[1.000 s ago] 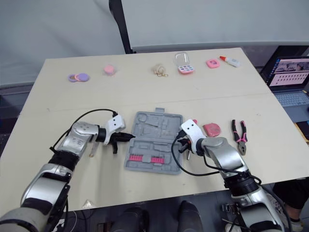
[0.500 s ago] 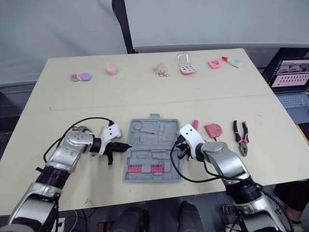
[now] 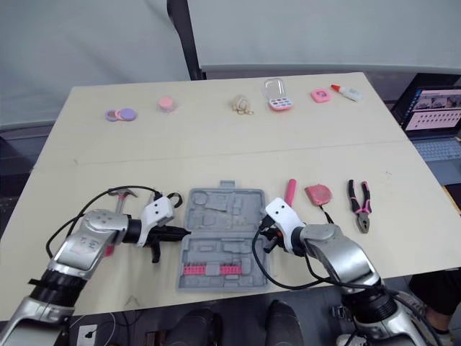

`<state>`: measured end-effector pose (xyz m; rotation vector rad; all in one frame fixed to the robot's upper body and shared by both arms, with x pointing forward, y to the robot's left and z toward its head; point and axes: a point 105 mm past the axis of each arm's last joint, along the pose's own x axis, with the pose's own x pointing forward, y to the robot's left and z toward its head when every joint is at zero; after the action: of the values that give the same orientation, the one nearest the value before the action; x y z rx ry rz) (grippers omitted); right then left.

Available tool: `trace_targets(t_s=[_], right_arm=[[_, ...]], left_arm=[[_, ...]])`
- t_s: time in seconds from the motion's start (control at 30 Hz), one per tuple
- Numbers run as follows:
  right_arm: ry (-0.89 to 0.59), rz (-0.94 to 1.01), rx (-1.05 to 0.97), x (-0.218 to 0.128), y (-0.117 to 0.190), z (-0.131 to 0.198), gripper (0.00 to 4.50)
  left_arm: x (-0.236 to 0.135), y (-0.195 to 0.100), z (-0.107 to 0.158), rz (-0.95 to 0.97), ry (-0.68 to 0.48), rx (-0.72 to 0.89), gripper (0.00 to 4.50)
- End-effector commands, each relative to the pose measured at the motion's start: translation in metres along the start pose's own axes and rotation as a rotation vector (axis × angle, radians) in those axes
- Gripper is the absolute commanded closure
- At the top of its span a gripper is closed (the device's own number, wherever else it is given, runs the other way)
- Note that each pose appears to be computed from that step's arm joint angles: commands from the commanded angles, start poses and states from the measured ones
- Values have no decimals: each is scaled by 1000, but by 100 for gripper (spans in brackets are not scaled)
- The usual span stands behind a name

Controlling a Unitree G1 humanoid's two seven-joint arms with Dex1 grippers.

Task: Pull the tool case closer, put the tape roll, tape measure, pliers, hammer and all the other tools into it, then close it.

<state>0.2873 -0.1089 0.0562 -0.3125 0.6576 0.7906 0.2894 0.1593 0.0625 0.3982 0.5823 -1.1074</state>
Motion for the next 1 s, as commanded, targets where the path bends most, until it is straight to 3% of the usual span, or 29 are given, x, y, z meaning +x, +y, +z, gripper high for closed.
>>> trace_targets(t_s=[0.03,0.47,1.0], right_arm=[[-24,85,-15,2,24,5,447],[-6,100,-1,-5,37,-3,447],[0,95,3,-7,38,-4,447]], left_arm=[[-5,-14,14,-39,-46,39,450],[-11,-33,-6,-52,0,-10,450],[-12,-46,-7,-100,11,-26,450]])
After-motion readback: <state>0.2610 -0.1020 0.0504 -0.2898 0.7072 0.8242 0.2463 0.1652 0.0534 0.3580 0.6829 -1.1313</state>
